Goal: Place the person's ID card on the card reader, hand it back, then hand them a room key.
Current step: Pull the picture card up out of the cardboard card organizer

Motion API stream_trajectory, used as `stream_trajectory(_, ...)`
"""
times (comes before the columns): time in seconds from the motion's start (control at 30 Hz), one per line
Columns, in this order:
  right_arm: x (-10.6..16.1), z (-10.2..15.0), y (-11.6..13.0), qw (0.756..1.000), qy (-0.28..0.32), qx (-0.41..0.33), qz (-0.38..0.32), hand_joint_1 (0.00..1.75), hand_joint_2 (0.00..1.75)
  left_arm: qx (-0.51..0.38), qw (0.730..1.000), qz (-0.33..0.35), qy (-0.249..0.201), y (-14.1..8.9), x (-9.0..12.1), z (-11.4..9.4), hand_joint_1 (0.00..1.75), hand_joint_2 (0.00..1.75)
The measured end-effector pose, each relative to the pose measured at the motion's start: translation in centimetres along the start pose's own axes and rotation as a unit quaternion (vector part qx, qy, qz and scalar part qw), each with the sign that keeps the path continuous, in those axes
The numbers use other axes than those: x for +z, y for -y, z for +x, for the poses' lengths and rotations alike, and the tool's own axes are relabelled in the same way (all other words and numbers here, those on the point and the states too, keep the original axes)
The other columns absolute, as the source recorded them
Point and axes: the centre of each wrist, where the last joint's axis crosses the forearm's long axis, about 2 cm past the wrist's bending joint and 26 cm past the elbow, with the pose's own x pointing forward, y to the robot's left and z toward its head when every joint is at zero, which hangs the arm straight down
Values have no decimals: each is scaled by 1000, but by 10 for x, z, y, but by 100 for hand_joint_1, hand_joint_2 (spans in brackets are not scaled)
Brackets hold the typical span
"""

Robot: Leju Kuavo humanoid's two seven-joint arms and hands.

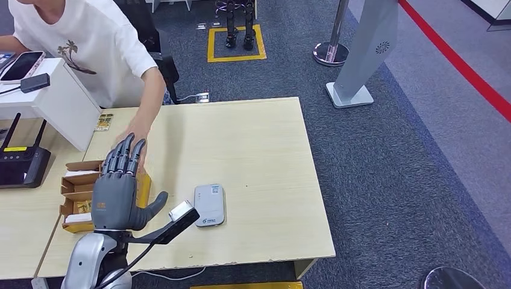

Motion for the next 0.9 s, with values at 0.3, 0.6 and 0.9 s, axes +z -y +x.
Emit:
stream_trajectory(0.3,0,0,0,1000,0,0,0,0,0,-19,999,-35,-12,9,17,-5,0,175)
stream_trajectory(0.6,0,-1,-1,1000,-1,-5,1,0,0,-76,990,-112,-36,21,45,-23,0,175)
stream_trajectory(0.9,0,-2,-1,1000,-2,-5,2,0,0,-114,963,-234,-72,25,91,-54,0,175)
